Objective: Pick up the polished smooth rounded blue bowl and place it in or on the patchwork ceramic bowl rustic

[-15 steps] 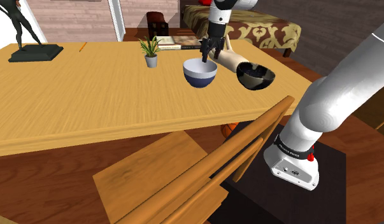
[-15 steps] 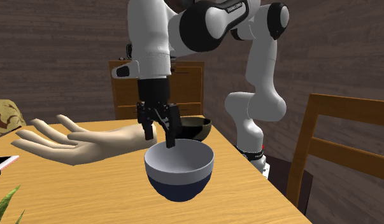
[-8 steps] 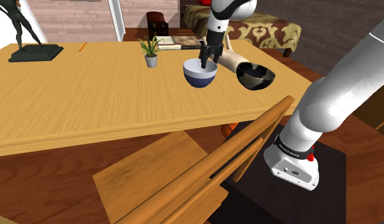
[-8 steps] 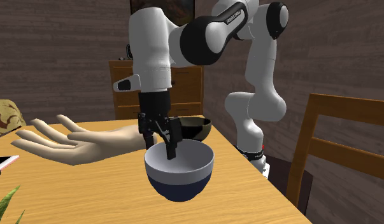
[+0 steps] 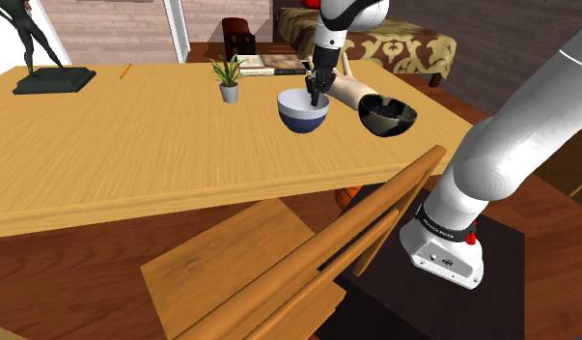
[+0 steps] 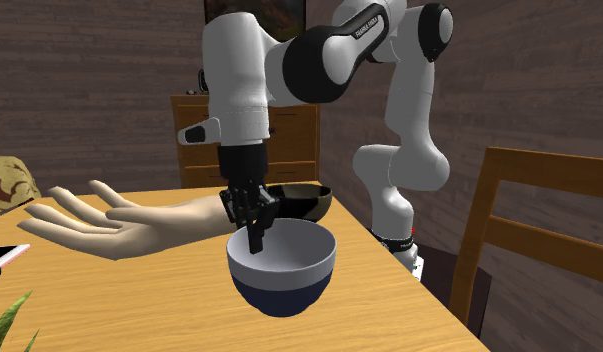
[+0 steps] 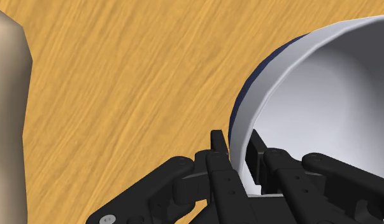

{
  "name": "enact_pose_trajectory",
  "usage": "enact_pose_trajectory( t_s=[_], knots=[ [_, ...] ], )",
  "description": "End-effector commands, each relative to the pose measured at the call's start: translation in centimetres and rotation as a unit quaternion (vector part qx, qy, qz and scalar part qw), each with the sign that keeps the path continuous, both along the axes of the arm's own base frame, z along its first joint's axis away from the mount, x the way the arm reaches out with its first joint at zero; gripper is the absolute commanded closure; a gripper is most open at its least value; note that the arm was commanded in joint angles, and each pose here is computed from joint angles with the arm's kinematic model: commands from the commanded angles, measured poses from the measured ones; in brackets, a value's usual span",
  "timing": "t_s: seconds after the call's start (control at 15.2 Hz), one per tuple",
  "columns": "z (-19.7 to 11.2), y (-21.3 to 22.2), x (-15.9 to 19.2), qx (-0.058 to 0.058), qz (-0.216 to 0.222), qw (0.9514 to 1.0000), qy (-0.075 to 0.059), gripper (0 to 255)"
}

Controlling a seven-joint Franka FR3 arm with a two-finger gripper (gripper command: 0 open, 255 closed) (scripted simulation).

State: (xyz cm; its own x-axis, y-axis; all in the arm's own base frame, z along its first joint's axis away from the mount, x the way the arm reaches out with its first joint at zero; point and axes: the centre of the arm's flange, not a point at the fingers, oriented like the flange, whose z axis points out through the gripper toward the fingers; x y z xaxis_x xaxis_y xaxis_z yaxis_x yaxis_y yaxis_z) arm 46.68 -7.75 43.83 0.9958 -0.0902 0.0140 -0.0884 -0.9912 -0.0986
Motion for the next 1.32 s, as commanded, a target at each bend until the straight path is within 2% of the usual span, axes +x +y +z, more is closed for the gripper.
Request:
enact_pose_trajectory(
  t_s=[0.0, 0.4, 1.25],
  knots=[
    [0.0, 0.0, 0.0, 0.0, 0.0, 1.0, 0.0, 255],
    [0.0, 0.0, 0.0, 0.0, 0.0, 1.0, 0.0, 255],
    [6.9, 0.0, 0.0, 0.0, 0.0, 1.0, 0.0, 255]
  ],
)
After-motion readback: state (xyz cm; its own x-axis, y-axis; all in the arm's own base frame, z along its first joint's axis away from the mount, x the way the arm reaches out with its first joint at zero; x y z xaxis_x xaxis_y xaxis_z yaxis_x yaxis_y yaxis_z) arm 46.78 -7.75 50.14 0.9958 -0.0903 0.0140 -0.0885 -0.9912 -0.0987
